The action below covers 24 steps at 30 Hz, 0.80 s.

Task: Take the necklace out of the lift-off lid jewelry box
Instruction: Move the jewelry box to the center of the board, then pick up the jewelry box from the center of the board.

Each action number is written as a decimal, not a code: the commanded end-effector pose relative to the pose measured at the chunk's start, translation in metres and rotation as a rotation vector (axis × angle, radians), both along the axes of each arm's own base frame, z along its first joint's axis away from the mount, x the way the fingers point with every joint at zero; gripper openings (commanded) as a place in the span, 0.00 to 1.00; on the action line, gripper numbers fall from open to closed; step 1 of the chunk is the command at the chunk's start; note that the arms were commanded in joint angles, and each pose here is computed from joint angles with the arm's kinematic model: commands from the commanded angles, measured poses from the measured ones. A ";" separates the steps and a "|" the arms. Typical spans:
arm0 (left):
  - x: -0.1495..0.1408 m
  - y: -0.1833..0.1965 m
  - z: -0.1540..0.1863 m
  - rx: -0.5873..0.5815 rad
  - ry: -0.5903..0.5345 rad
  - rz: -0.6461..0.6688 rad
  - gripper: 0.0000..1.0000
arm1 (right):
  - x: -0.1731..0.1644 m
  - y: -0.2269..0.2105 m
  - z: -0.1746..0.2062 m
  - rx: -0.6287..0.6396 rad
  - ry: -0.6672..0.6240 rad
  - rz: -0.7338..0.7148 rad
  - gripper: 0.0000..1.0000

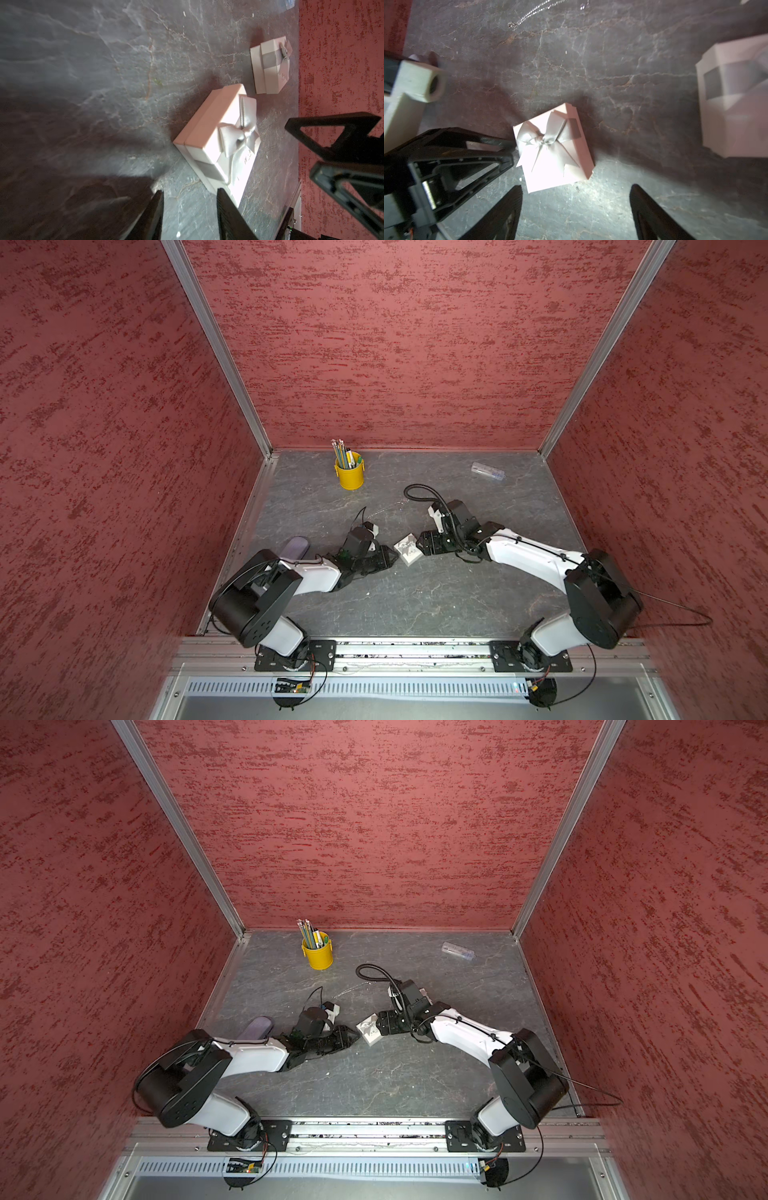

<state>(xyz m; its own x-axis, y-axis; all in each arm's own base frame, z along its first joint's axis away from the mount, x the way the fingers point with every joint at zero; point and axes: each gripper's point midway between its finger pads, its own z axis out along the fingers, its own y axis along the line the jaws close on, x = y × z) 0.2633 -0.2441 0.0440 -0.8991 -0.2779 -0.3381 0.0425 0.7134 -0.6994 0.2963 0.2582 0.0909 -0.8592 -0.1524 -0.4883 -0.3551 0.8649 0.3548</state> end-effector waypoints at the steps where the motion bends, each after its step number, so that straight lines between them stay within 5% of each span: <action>1: -0.004 0.021 0.001 0.084 -0.020 0.029 0.55 | 0.013 0.009 0.004 -0.130 -0.106 0.095 0.88; 5: -0.010 0.036 0.008 0.116 -0.037 0.057 0.62 | 0.017 0.024 -0.001 -0.206 -0.141 0.188 0.98; 10: -0.019 0.052 0.011 0.130 -0.046 0.095 0.64 | 0.011 0.043 -0.013 -0.227 -0.136 0.311 0.99; 24: -0.025 0.069 0.011 0.142 -0.051 0.138 0.65 | 0.017 0.049 -0.038 -0.313 -0.095 0.309 0.99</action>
